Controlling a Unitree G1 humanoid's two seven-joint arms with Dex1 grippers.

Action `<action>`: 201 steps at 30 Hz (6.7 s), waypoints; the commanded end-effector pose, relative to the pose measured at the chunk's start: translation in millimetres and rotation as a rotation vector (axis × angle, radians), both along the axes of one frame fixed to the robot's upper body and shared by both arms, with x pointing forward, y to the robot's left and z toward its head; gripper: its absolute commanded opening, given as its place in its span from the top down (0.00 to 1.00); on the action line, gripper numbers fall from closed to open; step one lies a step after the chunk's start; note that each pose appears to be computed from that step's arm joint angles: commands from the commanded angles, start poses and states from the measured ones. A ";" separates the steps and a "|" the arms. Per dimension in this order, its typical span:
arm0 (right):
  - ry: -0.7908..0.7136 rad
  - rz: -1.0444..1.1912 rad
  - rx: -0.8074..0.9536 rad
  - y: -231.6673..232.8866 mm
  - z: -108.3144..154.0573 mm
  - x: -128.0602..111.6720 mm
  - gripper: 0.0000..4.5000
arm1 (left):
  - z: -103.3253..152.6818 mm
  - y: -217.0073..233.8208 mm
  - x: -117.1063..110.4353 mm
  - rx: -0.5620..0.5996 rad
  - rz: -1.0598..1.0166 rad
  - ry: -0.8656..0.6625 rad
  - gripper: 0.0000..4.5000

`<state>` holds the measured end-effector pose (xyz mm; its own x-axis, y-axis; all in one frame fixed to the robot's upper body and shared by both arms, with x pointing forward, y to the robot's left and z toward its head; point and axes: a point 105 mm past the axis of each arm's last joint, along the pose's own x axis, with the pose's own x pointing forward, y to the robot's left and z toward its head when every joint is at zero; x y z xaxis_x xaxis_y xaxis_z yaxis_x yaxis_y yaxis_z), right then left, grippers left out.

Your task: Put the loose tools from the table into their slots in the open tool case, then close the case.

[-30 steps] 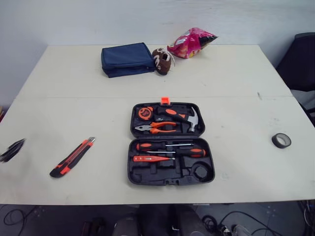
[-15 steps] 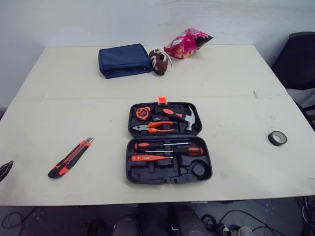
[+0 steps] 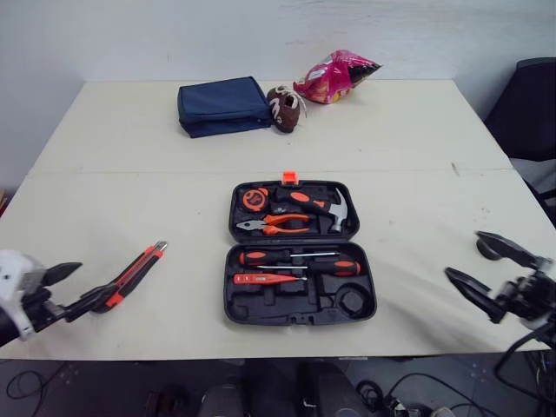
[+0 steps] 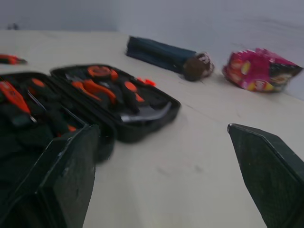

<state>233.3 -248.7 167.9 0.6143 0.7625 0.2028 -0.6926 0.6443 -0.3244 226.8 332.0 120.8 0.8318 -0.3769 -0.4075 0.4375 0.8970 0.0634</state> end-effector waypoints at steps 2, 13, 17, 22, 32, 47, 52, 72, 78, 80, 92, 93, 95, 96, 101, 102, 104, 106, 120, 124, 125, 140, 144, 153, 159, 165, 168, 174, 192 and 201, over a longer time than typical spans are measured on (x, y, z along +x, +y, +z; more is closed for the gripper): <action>-0.106 0.218 -0.012 53.5 18.7 -5.7 0.00 | -2.5 -16.7 12.2 0.032 0.011 0.054 0.00; -0.110 0.317 -0.023 77.8 8.3 -6.1 0.00 | -26.4 -18.3 25.0 0.070 0.042 0.153 0.00; -0.094 0.303 -0.045 73.2 2.8 -7.0 0.00 | -43.0 -31.2 16.3 0.036 -0.035 0.246 0.00; -0.077 0.293 -0.059 71.2 0.5 -5.6 0.00 | -49.3 -34.6 16.5 0.038 -0.058 0.263 0.41; -0.051 0.283 -0.103 65.9 -1.9 -4.1 0.00 | -22.8 -38.2 27.2 0.099 -0.128 0.082 0.67; 0.029 0.279 -0.213 38.1 -4.9 -4.8 0.00 | 40.0 -179.2 9.5 0.156 -0.873 -0.054 0.67; 0.054 0.293 -0.219 39.2 -10.6 -7.6 0.00 | 34.8 -215.7 9.9 0.295 -1.018 -0.022 0.67; 0.058 0.274 -0.225 38.6 -10.1 -15.6 0.00 | -5.3 -273.6 16.5 0.460 -1.125 0.086 0.67; 0.058 0.247 -0.235 35.9 -10.5 -13.0 0.00 | -9.5 -277.7 15.2 0.427 -1.099 0.097 0.67; 0.060 0.251 -0.241 36.6 -10.2 -13.1 0.00 | -8.4 -281.1 16.2 0.408 -1.090 0.092 0.67; 0.062 0.244 -0.223 38.6 -0.7 -16.4 0.00 | 37.6 -303.9 11.9 0.255 -1.189 -0.198 0.09; 0.065 0.249 -0.223 39.8 -0.2 -16.9 0.00 | 41.6 -303.1 11.2 0.249 -1.206 -0.225 0.09; 0.061 0.237 -0.212 40.7 3.7 -17.1 0.00 | 51.9 -299.6 11.9 0.192 -1.211 -0.281 0.09; 0.065 0.236 -0.209 41.3 4.7 -17.7 0.00 | 55.6 -297.3 12.1 0.155 -1.209 -0.297 0.09; 0.076 0.225 -0.213 45.3 8.1 -20.2 0.00 | 56.2 -292.7 0.5 0.030 -1.260 -0.323 0.37; 0.074 0.222 -0.207 48.1 9.4 -20.6 0.00 | 49.7 -291.7 1.8 0.003 -1.232 -0.291 0.48; 0.074 0.227 -0.202 53.5 11.4 -22.0 0.00 | 40.3 -293.0 2.4 -0.044 -1.210 -0.258 0.70; 0.069 0.225 -0.207 55.7 15.5 -21.8 0.00 | 33.3 -295.1 7.4 -0.106 -1.149 -0.200 0.93; 0.066 0.214 -0.226 54.4 21.2 -12.7 0.00 | -34.9 -289.3 18.0 0.059 -1.035 0.026 0.99; 0.050 0.213 -0.225 55.2 22.4 -9.7 0.00 | -51.9 -286.0 10.9 0.102 -1.048 0.124 0.99; 0.051 0.215 -0.226 54.8 21.2 -9.8 0.00 | -57.8 -284.6 10.0 0.105 -1.025 0.164 0.99; -0.008 -0.015 -0.201 13.8 14.4 -10.1 0.00 | 11.1 -278.5 21.5 -0.051 -1.054 -0.225 0.99; -0.047 -0.222 -0.199 -21.4 19.6 -17.7 0.00 | 31.6 -243.6 33.5 -0.025 -0.965 -0.295 0.94; 0.012 -0.710 -0.181 -121.1 -14.9 -72.1 0.00 | 48.7 -90.9 74.7 0.063 -0.457 -0.414 0.14; 0.039 -1.073 -0.124 -177.5 -33.3 -126.9 0.00 | 45.3 8.6 50.6 0.108 -0.146 -0.379 0.01; 0.116 -1.244 -0.117 -199.7 -56.8 -165.6 0.00 | 49.4 41.3 33.5 0.073 0.026 -0.491 0.01; 0.111 -1.225 -0.102 -198.2 -57.8 -163.1 0.00 | 43.8 23.9 30.8 0.058 -0.034 -0.475 0.01; 0.052 -1.046 -0.091 -180.4 -34.5 -113.3 0.00 | 56.3 -23.9 48.5 -0.012 -0.168 -0.520 0.01; 0.618 -0.546 -0.388 -153.5 -11.9 -1.3 0.00 | 94.2 -218.3 25.3 -0.354 -0.850 -0.434 0.01; 0.681 -0.526 -0.423 -152.6 -36.9 45.7 0.00 | 87.1 -233.0 20.9 -0.325 -0.906 -0.423 0.01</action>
<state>278.6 -394.8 127.1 0.7774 0.3066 -0.5492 -0.4903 0.8423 -0.2238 252.4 102.1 199.5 0.2535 -0.9650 0.0672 0.9565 0.2605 0.1317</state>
